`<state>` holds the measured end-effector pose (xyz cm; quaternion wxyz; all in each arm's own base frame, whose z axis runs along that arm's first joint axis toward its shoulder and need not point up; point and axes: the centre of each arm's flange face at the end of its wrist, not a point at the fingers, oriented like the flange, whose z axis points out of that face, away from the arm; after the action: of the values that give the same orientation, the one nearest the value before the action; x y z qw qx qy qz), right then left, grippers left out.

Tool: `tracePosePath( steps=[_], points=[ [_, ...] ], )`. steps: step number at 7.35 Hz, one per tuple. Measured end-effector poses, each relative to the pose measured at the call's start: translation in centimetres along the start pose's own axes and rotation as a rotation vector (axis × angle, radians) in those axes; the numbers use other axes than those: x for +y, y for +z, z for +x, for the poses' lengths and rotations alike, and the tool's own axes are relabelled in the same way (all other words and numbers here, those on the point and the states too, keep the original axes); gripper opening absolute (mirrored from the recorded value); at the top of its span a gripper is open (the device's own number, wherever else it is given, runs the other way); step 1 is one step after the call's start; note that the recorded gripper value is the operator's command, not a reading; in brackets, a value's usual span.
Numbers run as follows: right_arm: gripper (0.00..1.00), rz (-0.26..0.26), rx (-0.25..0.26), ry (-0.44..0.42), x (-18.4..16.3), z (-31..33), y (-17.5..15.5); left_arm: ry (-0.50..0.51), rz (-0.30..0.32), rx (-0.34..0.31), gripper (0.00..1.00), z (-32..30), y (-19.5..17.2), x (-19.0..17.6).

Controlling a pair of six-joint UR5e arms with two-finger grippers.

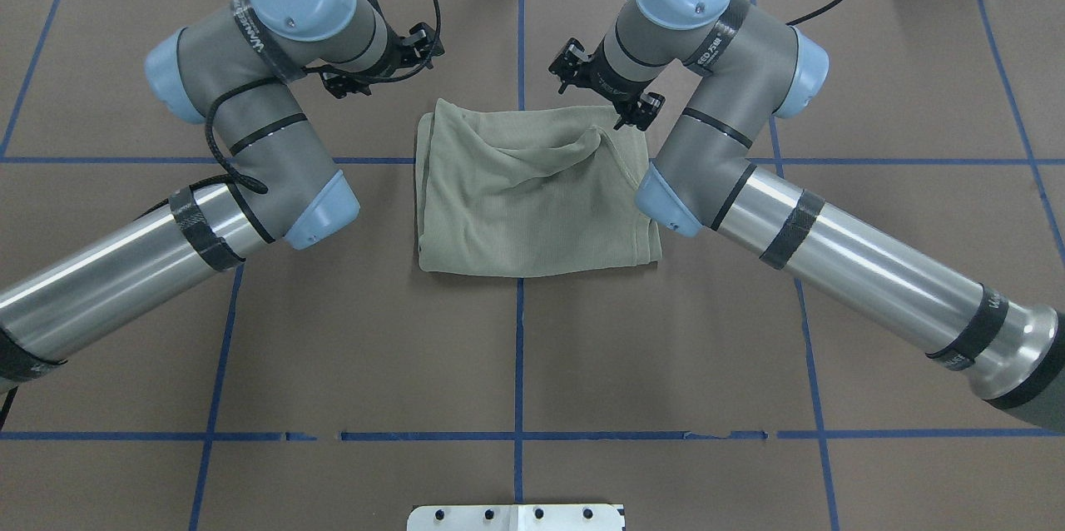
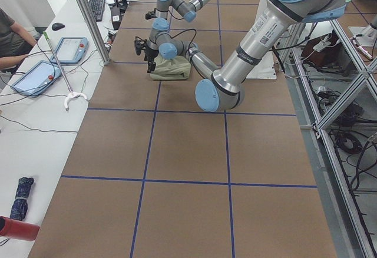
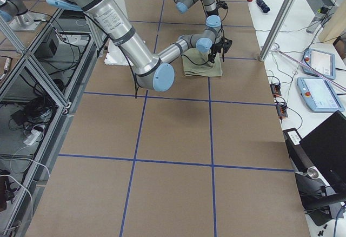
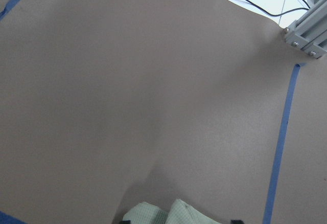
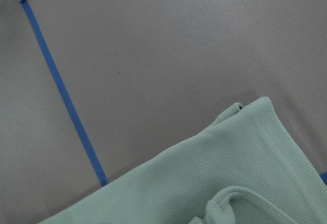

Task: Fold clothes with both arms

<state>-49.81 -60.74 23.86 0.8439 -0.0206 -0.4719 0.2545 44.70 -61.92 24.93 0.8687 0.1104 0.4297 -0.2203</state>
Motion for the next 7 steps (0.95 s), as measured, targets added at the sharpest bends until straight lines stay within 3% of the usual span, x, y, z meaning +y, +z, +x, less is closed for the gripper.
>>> tracePosePath(
  steps=[2,3,5,7],
  points=[
    [1.0,-0.019,0.019,-0.094,-2.4,0.9,-2.4,0.144,-0.016,-0.01,1.0,-6.6,-2.1,-5.0],
    [1.0,-0.018,0.053,-0.17,-4.9,2.7,-4.6,0.222,-0.031,-0.011,1.0,-11.0,-3.8,-8.2],
    [1.0,-0.016,0.14,-0.339,-12.4,11.1,-10.6,0.39,-0.026,-0.047,1.0,-20.7,-7.2,-14.8],
    [1.0,-0.041,0.196,-0.487,-19.9,23.1,-16.3,0.578,-0.009,-0.124,1.0,-31.6,-10.6,-19.9]
  ],
)
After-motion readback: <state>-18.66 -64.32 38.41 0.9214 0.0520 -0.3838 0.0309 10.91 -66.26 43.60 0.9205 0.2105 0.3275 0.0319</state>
